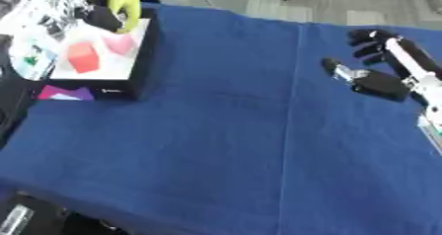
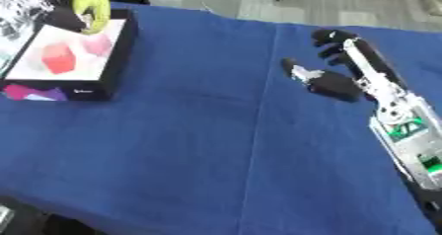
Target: Pick up the objects with one hand, pass them to the other hand, and then place them into the box on the other side of the table.
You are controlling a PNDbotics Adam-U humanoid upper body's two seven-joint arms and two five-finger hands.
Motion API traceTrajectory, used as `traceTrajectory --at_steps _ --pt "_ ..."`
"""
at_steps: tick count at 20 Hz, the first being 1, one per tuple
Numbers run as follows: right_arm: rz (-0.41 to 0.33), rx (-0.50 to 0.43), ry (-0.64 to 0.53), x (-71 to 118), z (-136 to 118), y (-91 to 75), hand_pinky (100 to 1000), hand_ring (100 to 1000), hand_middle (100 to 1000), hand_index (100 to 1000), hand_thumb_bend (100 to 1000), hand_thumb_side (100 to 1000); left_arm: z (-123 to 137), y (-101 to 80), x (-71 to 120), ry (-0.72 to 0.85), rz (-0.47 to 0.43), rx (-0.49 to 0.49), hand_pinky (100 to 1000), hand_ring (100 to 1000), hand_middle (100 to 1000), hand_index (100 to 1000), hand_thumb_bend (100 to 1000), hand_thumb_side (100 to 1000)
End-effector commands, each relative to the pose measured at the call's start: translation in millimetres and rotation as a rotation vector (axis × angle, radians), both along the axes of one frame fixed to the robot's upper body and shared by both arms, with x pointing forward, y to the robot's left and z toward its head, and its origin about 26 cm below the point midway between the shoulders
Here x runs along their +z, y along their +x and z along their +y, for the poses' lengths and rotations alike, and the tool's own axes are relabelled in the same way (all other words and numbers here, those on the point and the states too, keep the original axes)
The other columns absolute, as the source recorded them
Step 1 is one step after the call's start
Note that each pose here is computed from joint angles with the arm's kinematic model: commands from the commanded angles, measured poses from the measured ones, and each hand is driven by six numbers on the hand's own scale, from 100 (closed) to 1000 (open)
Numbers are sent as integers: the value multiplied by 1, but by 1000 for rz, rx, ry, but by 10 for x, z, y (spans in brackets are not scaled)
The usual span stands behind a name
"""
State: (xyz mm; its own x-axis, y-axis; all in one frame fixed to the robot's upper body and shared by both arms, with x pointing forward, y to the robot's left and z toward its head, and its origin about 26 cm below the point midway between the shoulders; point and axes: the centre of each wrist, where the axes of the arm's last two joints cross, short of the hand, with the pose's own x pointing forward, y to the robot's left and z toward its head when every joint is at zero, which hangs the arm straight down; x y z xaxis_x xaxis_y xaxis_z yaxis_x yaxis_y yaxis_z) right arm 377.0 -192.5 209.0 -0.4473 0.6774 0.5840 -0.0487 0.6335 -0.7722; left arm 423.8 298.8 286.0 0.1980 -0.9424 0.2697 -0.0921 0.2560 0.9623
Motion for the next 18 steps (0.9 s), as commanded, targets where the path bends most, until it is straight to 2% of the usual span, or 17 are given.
traceTrajectory --at_steps 1,9,10,11,13,14,16,18 --pt "-48 0 4 154 -35 -23 758 771 780 872 487 588 163 -22 149 20 -54 54 726 533 369 337 100 216" --pt "-60 21 15 189 -8 -58 759 770 778 872 481 590 281 76 59 38 -58 125 725 541 377 349 100 211" --pt "-62 23 16 195 -6 -63 759 770 777 873 464 571 296 87 47 39 -57 134 726 544 381 359 100 114" --pt "-64 25 17 201 -3 -67 759 770 777 873 480 591 313 98 35 38 -56 144 729 548 387 374 100 204" --pt "-67 27 20 211 -1 -74 759 769 777 873 479 591 349 118 10 31 -49 160 747 572 434 473 100 201" --pt "-68 28 21 214 1 -76 759 769 777 873 479 592 364 127 -3 29 -44 167 775 608 492 550 120 200" --pt "-70 31 24 218 5 -81 759 769 777 873 478 592 398 142 -32 31 -34 188 847 734 623 696 212 204" --pt "-71 32 26 219 6 -85 760 769 777 874 477 594 435 156 -61 48 -31 219 905 813 733 791 308 449"
